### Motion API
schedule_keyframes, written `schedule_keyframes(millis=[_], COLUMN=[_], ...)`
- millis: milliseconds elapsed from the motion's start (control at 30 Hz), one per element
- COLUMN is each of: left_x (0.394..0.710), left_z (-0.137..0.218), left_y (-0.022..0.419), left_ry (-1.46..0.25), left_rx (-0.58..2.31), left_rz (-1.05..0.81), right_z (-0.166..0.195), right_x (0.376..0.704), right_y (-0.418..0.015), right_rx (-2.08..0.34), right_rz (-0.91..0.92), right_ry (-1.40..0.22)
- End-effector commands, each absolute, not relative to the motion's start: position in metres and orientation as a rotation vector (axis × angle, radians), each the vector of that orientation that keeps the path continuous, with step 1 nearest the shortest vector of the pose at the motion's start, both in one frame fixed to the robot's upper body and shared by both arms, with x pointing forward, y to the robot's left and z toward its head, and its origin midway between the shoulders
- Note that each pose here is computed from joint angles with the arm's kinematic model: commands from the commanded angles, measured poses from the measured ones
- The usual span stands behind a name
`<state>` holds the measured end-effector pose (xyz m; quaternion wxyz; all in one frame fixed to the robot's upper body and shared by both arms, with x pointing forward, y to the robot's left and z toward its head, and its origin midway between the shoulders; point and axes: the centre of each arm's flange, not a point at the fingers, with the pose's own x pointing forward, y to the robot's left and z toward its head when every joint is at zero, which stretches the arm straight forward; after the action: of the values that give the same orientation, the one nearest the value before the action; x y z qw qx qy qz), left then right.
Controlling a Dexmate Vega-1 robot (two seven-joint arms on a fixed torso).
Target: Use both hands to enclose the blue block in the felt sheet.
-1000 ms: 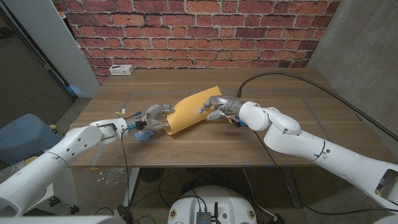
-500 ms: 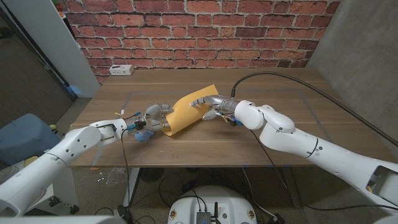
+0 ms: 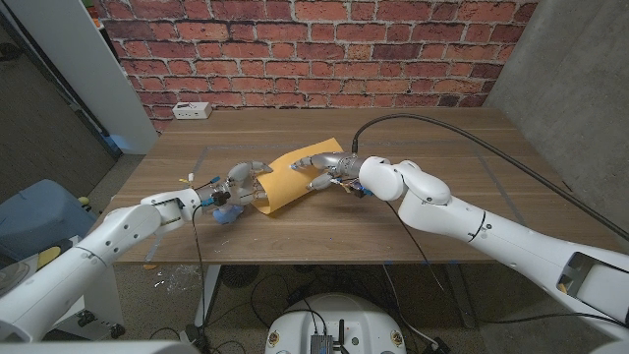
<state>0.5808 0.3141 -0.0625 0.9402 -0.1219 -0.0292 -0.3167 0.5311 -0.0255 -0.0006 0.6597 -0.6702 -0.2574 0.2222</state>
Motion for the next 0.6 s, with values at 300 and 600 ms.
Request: schedule_keyframes(millis=[300,600], left_x=[0.554,0.533], left_z=[-0.05,-0.039], left_y=[0.333,0.336], left_ry=[-0.304,-0.468], left_rx=[-0.05,0.16], left_rz=[-0.352,-0.051], right_z=[-0.007,-0.007], right_x=[0.564,0.583], right_y=[0.016,0.026], right_rx=[-1.616,-1.657], right_rz=[0.545,0.553], right_ry=[-0.539,-0.47])
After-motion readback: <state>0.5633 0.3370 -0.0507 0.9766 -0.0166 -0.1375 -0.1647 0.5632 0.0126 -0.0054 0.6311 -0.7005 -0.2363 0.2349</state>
